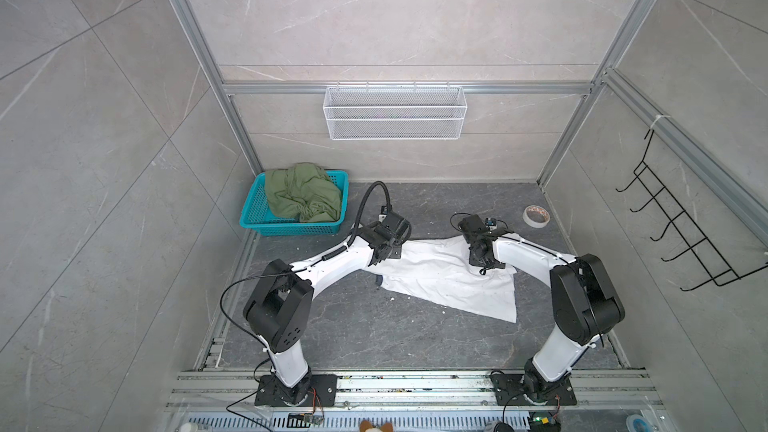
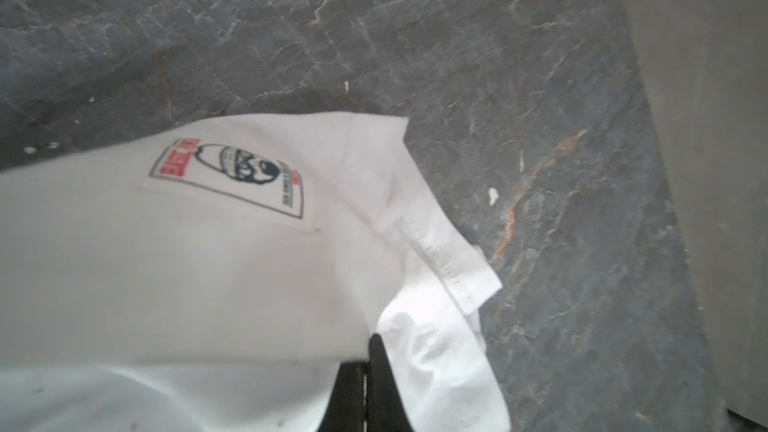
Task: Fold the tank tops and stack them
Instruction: 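Lift the tank top with both grippers and stretch it up and apart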
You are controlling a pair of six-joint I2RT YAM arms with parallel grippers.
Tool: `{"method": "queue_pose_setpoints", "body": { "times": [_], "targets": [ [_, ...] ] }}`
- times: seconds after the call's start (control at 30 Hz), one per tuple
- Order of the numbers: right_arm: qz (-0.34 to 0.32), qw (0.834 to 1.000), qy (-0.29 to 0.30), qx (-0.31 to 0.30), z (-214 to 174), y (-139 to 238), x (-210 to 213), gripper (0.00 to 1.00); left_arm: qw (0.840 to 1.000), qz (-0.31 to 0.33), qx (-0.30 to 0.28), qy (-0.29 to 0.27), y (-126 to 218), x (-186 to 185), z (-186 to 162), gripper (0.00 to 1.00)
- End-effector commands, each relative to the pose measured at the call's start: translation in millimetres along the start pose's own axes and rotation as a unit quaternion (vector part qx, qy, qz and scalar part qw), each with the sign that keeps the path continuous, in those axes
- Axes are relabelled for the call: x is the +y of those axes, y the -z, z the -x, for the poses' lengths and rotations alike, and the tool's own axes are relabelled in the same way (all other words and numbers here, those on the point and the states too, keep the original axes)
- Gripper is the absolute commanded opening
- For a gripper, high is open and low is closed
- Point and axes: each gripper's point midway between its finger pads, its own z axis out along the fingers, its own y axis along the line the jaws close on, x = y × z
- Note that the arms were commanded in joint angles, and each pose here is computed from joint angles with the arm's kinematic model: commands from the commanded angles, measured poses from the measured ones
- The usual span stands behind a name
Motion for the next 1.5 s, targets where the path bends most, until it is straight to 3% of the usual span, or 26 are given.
{"method": "queue_pose_setpoints", "body": {
  "times": [0.0, 0.4, 0.63, 0.9, 1.13, 1.23, 1.3, 1.4, 1.47],
  "targets": [
    [-0.04, 0.998, -0.032, -0.046, 23.4, 28.4, -29.0, 0.0, 0.998, 0.007, -0.059, 0.007, 32.9, 14.6, 29.8, 0.0],
    [-0.006, 0.986, -0.073, -0.151, 64.0, 119.0, -70.4, 0.0, 0.98, -0.02, -0.196, 0.022, 127.1, 33.5, 88.5, 0.0],
    [0.06, 0.966, -0.075, -0.242, 83.3, 209.1, -78.1, 0.0, 0.954, -0.062, -0.291, 0.024, 219.2, 50.9, 118.6, 0.0],
    [0.179, 0.916, -0.081, -0.351, 91.3, 331.0, -99.5, 0.0, 0.907, -0.148, -0.394, 0.027, 345.1, 75.1, 126.4, 0.0],
    [0.312, 0.853, -0.089, -0.409, 91.5, 415.1, -138.8, 0.0, 0.845, -0.282, -0.453, 0.01, 447.6, 74.5, 113.9, 0.0],
    [0.357, 0.824, -0.102, -0.427, 88.8, 440.5, -162.6, 0.0, 0.828, -0.319, -0.46, 0.005, 468.8, 72.6, 106.7, 0.0],
    [0.368, 0.815, -0.11, -0.434, 87.2, 447.8, -175.1, 0.0, 0.821, -0.337, -0.46, 0.002, 474.6, 69.9, 103.6, 0.0],
    [0.359, 0.819, -0.111, -0.433, 86.7, 444.3, -176.3, 0.0, 0.826, -0.341, -0.449, 0.005, 462.8, 61.7, 107.1, 0.0],
    [0.337, 0.831, -0.111, -0.428, 89.0, 434.2, -169.5, 0.0, 0.845, -0.32, -0.427, 0.011, 434.3, 53.2, 115.8, 0.0]
  ]
}}
